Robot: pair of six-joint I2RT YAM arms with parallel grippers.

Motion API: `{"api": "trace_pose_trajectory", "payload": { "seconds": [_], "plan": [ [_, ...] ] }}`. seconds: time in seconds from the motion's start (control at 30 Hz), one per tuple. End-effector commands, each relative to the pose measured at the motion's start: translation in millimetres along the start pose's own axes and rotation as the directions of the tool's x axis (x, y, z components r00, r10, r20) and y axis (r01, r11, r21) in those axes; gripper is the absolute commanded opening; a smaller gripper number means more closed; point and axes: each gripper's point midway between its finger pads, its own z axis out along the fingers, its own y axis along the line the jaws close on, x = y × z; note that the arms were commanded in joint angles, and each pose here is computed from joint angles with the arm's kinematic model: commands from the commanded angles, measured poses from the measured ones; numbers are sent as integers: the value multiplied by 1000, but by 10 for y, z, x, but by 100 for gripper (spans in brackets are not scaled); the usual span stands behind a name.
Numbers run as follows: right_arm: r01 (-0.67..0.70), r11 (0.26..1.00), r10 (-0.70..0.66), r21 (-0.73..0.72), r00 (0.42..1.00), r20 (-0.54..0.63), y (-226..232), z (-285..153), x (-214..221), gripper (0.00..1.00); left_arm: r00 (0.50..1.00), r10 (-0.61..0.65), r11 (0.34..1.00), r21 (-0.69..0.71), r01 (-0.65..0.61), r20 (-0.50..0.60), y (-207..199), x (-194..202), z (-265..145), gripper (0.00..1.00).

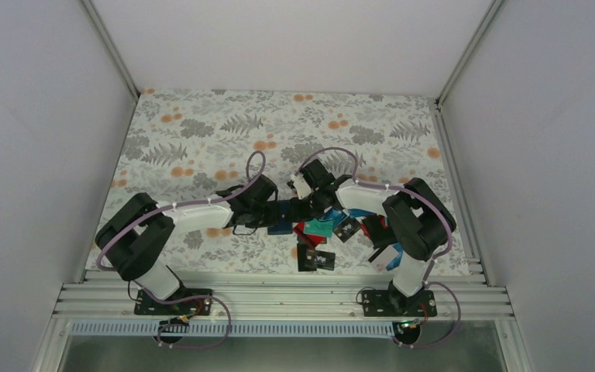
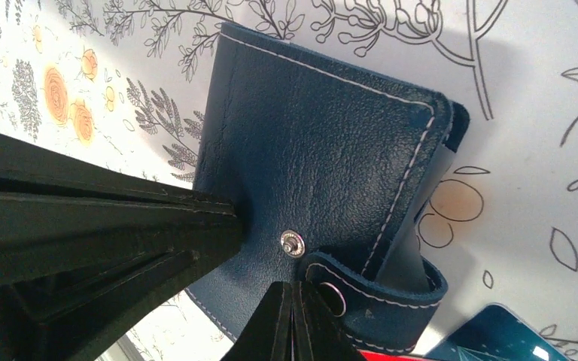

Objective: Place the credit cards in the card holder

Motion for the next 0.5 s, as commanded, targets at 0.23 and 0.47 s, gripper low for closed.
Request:
{"api": "trace_pose_trajectory", "payload": {
  "seconds": [0.23,0.47],
  "plan": [
    [10,1000,-10,-2,1000,9,129,-69,-110,4,999,21,999,-28,-22,-24,49,29,138,2],
    [8,1000,-8,-1,1000,10,136,-48,-166,4,999,19,999,-28,-20,-26,59,42,146,2]
  ]
}}
